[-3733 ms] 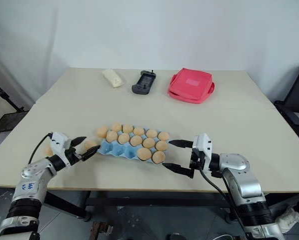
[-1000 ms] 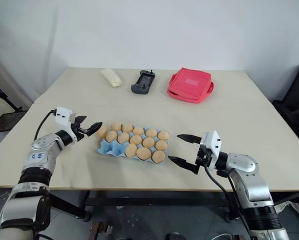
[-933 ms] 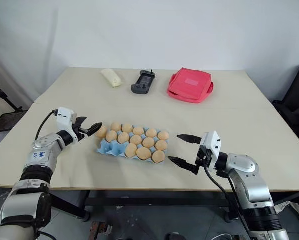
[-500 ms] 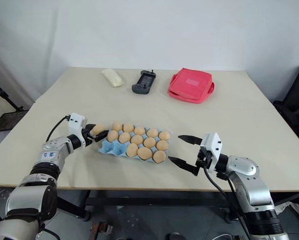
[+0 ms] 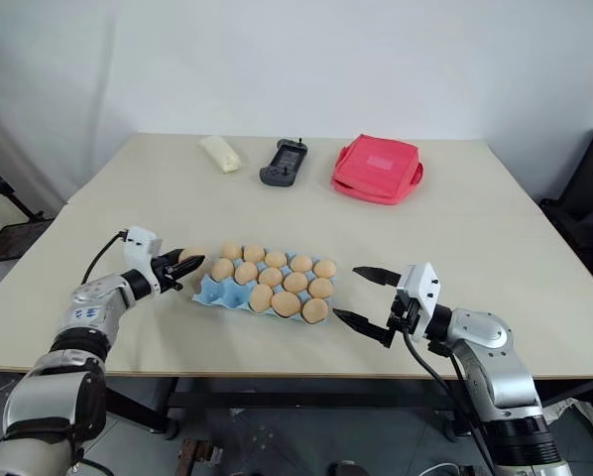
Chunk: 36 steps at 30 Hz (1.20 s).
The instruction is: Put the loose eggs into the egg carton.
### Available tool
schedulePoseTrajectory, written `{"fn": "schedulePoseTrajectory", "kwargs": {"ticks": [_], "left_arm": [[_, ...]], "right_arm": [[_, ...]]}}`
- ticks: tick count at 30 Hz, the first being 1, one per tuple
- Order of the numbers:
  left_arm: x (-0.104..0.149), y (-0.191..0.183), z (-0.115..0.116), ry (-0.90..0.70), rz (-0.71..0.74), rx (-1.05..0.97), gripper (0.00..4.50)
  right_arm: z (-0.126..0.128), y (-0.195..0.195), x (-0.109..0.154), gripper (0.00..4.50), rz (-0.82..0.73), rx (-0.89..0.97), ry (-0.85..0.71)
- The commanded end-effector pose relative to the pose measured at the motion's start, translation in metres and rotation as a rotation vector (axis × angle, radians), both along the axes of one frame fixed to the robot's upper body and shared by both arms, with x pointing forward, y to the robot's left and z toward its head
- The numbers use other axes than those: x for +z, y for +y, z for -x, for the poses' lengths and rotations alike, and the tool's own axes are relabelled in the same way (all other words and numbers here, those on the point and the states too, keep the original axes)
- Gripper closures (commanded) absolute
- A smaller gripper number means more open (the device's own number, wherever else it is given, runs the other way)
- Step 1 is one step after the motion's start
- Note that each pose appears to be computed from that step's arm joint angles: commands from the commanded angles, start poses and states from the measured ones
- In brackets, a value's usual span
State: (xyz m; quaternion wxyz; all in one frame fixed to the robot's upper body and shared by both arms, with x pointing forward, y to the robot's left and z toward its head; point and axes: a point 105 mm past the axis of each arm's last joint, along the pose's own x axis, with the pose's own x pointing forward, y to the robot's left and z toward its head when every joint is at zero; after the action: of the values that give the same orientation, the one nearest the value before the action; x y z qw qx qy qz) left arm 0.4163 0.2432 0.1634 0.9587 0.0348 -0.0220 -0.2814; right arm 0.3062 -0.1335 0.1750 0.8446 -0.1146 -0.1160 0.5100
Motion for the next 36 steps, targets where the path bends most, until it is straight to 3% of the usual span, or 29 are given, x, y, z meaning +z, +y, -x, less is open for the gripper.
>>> {"fn": "schedulePoseTrajectory", "kwargs": {"ticks": [1,7,14,17,20,25,28,31,36], "left_arm": [[0.049,-0.026,0.024,-0.205,-0.023,-0.225,2.7],[0.022,-0.074,0.054,-0.146,-0.146,-0.457,2.7],[-0.001,-0.082,0.058,-0.083,-0.16,-0.486,2.7],[-0.007,-0.079,0.06,-0.058,-0.181,-0.488,1.92],[0.001,-0.064,0.059,-0.081,-0.194,-0.431,0.92],[0.016,-0.038,0.072,-0.11,-0.205,-0.367,0.92],[0.019,-0.014,0.092,-0.11,-0.206,-0.303,0.92],[0.016,0.012,0.112,-0.098,-0.203,-0.185,0.04],[0.007,0.06,0.151,-0.1,-0.143,0.1,0.01]], "right_arm": [[0.002,-0.001,0.009,0.0,-0.019,0.002,-0.04],[0.002,-0.001,0.007,0.0,-0.018,-0.002,-0.036],[0.004,-0.002,0.008,0.0,-0.02,-0.012,-0.038],[0.004,-0.002,0.008,0.0,-0.02,-0.016,-0.038],[0.004,-0.002,0.01,0.0,-0.021,-0.015,-0.041],[0.003,0.0,0.011,0.0,-0.016,0.006,-0.042],[0.004,0.004,0.012,0.0,-0.008,0.043,-0.039],[0.005,0.008,0.012,0.0,-0.005,0.077,-0.041],[0.009,0.017,0.016,0.0,-0.01,0.135,-0.049]]}}
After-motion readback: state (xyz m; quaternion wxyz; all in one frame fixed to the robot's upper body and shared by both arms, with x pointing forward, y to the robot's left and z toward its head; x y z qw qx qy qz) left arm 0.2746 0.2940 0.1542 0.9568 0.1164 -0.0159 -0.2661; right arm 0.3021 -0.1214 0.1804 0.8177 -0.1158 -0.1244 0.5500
